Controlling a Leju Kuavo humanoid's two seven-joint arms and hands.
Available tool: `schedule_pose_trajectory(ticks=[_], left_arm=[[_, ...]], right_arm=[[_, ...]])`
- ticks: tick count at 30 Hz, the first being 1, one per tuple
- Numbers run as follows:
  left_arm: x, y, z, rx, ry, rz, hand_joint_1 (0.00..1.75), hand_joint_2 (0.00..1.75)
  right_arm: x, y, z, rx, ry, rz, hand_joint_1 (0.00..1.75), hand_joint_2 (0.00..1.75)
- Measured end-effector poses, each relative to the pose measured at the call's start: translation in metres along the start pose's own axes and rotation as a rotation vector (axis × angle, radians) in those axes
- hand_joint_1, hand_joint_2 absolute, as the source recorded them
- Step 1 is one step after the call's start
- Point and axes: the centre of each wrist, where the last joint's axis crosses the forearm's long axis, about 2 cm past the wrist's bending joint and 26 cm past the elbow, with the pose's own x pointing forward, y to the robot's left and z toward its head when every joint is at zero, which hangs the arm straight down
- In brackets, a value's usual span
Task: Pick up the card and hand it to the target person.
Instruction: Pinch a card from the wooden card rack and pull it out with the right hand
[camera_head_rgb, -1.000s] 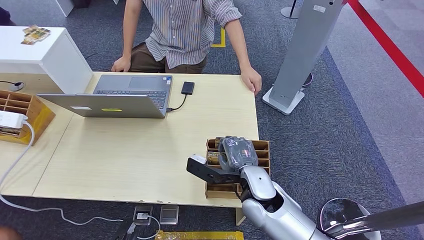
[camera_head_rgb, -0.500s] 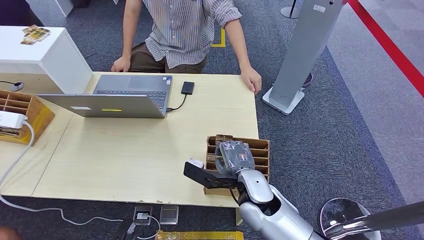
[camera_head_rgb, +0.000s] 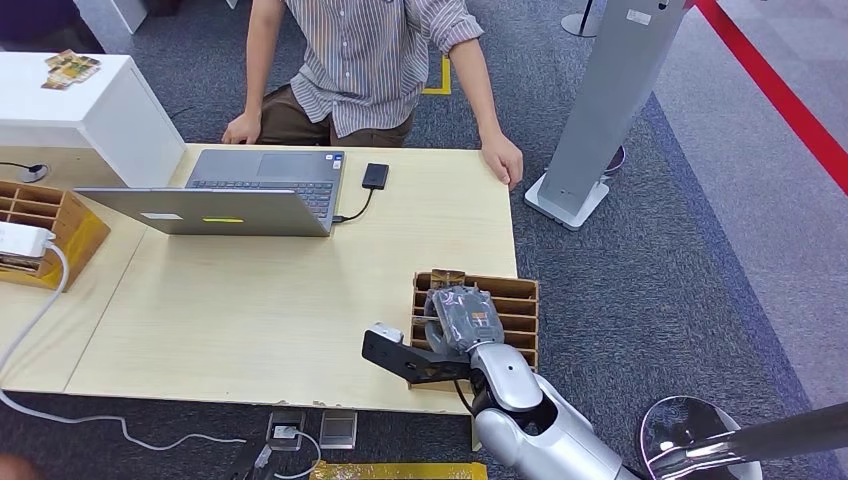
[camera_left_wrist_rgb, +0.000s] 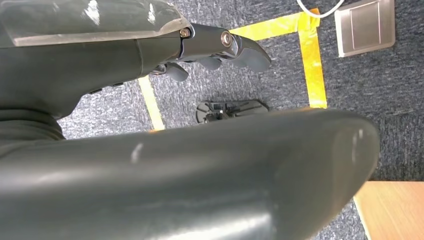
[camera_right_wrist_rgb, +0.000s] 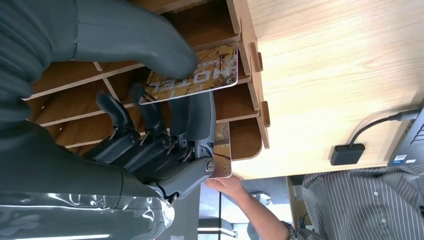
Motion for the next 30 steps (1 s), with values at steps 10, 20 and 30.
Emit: schedule_pose_trajectory(ticks=[10,20,30], left_arm=[[0.0,0.001,0.0,0.026,-0.036,-0.032,0.0,1.75],[-0.002,0.001,0.001,0.029,-0.028,-0.014,0.0,1.75],[-0.003,0.001,0.001,0.026,-0.028,0.001,0.0,1.75]], right_arm=[[0.0,0.0,0.0,-0.016,0.002,-0.011,1.75,1.75],[-0.008,-0.034,0.009,-0.106,0.019,-0.127,1.75,1.75],[-0.02,-0.096,0.034,-0.146,-0.141,-0.282,1.75,1.75]])
